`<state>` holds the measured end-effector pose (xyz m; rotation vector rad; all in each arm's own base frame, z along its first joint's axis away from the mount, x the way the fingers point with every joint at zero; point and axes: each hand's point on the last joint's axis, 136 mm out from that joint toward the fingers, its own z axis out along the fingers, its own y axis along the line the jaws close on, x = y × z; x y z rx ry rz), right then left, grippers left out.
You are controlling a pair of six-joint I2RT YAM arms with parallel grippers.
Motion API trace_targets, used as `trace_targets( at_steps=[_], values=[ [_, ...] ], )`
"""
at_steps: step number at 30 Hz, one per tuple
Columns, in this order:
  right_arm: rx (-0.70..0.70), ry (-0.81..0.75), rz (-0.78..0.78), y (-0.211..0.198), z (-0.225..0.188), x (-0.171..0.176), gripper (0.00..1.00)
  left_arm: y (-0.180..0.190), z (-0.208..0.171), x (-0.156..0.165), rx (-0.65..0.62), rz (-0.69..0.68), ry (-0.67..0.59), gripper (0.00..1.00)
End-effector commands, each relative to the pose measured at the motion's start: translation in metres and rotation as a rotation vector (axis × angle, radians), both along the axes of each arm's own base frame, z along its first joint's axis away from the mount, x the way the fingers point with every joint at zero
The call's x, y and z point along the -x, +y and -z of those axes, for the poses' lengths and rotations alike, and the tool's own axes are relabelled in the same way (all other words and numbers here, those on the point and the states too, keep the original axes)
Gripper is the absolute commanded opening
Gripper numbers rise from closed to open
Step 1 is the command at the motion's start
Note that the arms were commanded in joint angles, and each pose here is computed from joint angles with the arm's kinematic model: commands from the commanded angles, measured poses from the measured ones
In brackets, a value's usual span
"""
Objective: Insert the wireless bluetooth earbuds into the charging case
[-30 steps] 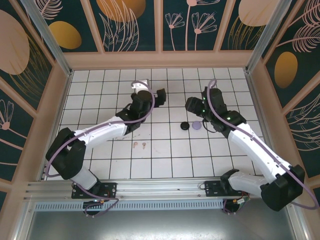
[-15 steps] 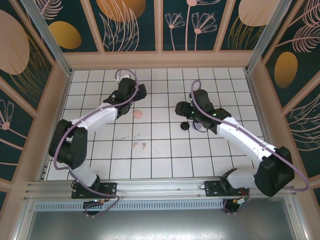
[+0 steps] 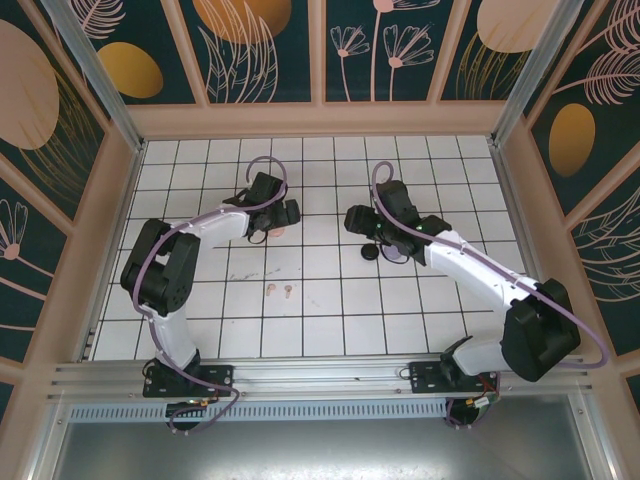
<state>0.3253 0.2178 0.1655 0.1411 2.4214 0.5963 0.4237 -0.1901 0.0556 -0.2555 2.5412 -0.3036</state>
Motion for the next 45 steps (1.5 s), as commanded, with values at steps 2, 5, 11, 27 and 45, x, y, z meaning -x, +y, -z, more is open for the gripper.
trace_targets(
  at_steps=[2, 5, 11, 27, 45],
  values=[
    [-0.013, -0.013, -0.014, 0.005, 0.004, -0.001, 0.67, 0.003, 0.011, 0.003, -0.004, -0.029, 0.038, 0.91],
    [-0.009, -0.012, -0.015, 0.005, 0.006, -0.001, 0.67, 0.003, 0.016, 0.003, 0.000, -0.036, 0.045, 0.88],
    [-0.003, -0.022, -0.091, 0.023, 0.004, -0.003, 0.68, 0.011, -0.001, 0.000, -0.012, -0.064, -0.026, 0.92],
    [0.318, 0.055, -0.417, 0.154, 0.083, -0.035, 0.71, 0.121, -0.130, -0.083, 0.148, -0.308, -0.297, 0.99],
    [0.430, 0.093, -0.474, 0.226, 0.130, -0.064, 0.74, 0.164, -0.186, -0.068, 0.184, -0.404, -0.494, 0.99]
  ],
)
